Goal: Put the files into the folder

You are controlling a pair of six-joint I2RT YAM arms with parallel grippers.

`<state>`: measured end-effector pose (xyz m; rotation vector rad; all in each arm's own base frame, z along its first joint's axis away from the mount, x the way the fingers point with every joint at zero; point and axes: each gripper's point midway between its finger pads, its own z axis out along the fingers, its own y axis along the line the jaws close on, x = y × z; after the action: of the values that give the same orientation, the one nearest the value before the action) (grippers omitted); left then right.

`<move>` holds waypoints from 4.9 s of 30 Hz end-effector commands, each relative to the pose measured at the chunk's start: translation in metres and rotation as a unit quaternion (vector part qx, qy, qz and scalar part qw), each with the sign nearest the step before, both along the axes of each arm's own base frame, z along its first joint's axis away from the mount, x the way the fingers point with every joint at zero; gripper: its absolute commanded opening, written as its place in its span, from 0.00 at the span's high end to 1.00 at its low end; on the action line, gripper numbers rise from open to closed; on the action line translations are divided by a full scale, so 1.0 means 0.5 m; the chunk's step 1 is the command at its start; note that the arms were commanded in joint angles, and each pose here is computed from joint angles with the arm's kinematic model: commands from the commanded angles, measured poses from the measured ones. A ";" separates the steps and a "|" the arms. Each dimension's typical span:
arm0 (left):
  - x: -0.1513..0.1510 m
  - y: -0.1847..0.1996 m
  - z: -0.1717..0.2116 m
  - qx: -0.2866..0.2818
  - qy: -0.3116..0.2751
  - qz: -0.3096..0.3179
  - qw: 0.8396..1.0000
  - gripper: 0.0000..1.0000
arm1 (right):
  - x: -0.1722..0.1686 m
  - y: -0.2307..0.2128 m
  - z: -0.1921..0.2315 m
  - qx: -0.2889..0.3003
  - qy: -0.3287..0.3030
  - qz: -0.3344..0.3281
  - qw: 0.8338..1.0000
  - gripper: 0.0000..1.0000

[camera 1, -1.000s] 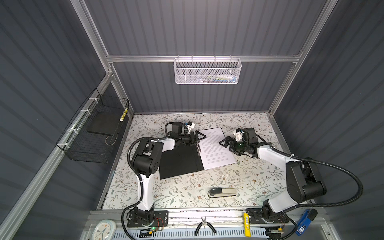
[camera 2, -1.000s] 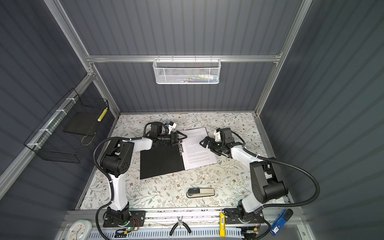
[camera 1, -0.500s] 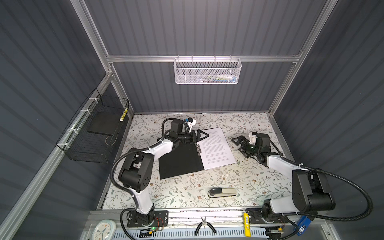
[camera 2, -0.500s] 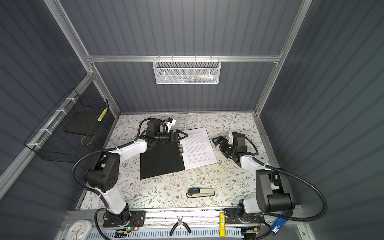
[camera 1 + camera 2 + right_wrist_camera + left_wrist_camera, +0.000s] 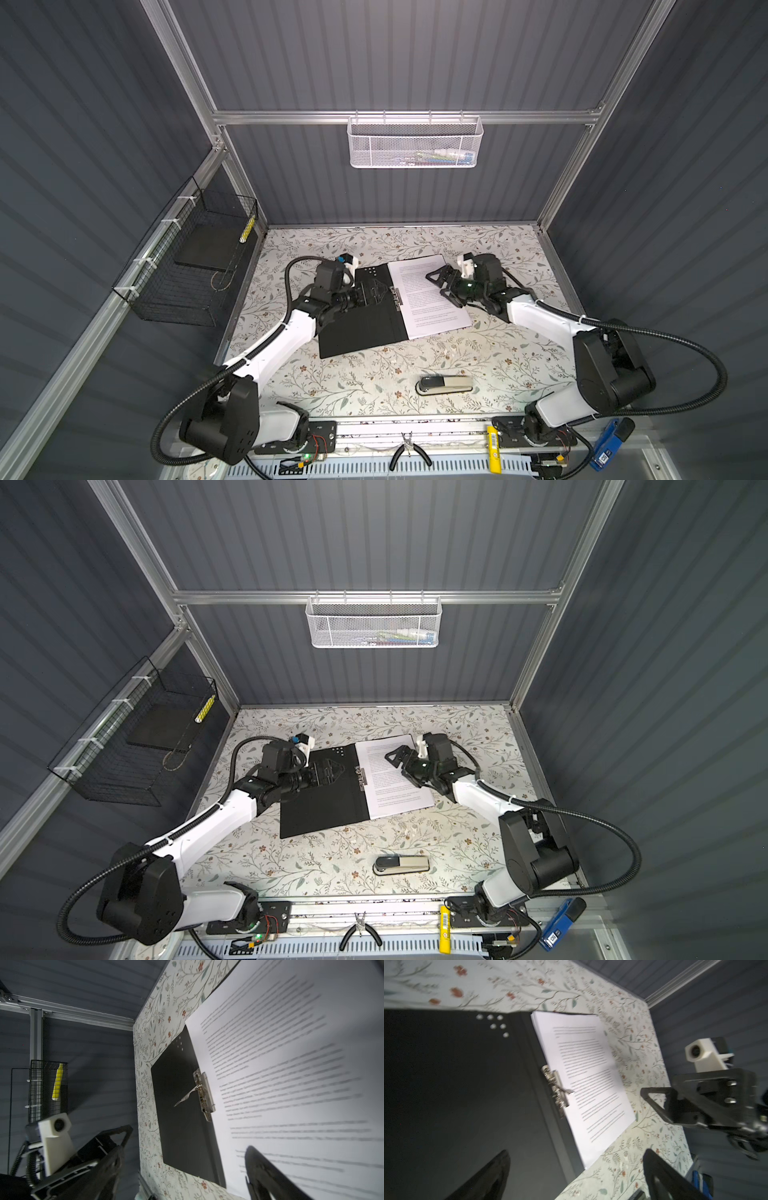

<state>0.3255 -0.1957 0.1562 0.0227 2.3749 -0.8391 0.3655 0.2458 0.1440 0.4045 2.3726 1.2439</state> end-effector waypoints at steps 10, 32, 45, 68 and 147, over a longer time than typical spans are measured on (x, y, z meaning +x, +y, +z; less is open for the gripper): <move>-0.065 0.045 -0.153 -0.017 0.112 0.033 0.993 0.00 | 0.011 0.177 -0.068 0.053 0.133 -0.005 0.990 0.50; -0.097 0.087 -0.238 0.025 0.138 0.057 0.989 0.00 | 0.039 0.216 -0.119 0.065 0.186 -0.015 0.980 0.73; -0.099 0.084 -0.239 0.022 0.138 0.053 0.989 0.00 | 0.044 0.220 -0.131 0.070 0.193 -0.014 0.979 0.80; -0.092 0.084 -0.253 0.024 0.148 0.059 0.987 0.00 | 0.041 0.216 -0.147 0.085 0.200 -0.014 0.976 1.00; -0.141 -0.101 -0.381 0.040 0.257 0.026 0.965 0.00 | -0.030 -0.153 -0.345 -0.190 0.138 0.021 0.972 1.00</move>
<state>0.3149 -0.2914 0.0528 -0.0743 2.4943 -1.0682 0.3835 0.2107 0.0339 0.3040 2.5585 1.0346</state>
